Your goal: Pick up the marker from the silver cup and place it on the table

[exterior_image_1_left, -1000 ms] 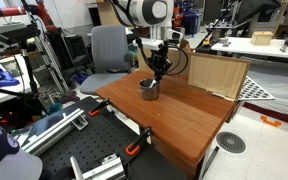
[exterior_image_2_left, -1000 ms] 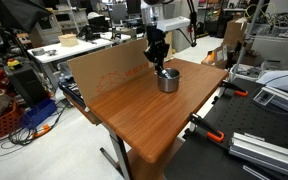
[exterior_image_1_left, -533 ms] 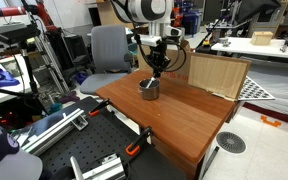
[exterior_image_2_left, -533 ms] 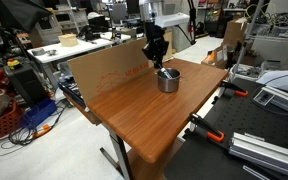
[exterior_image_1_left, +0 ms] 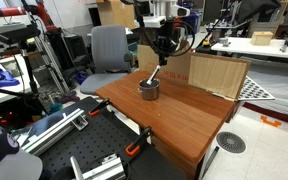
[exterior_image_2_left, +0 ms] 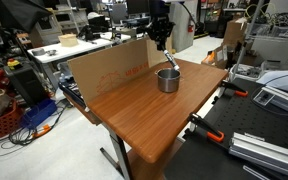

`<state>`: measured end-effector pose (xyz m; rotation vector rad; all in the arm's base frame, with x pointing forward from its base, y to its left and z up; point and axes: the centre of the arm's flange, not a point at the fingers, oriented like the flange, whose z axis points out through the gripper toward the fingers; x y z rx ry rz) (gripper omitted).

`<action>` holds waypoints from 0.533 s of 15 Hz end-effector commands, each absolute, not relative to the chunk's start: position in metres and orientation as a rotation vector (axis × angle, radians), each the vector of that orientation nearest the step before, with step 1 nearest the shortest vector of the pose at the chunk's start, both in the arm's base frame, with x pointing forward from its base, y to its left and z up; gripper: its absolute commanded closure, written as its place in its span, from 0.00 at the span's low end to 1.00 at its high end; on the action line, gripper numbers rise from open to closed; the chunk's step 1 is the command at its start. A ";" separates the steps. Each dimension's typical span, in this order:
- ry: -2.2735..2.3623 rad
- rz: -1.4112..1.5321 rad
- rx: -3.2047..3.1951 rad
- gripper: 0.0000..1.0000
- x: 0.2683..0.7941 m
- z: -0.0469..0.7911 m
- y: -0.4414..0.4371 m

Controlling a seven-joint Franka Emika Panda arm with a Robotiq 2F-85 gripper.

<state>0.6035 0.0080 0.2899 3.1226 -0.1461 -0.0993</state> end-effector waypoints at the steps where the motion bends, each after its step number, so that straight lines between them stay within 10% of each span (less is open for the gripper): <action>1: -0.226 -0.109 3.120 0.95 0.601 0.312 -0.019; 8: -0.312 -0.224 3.128 0.95 0.610 0.310 -0.089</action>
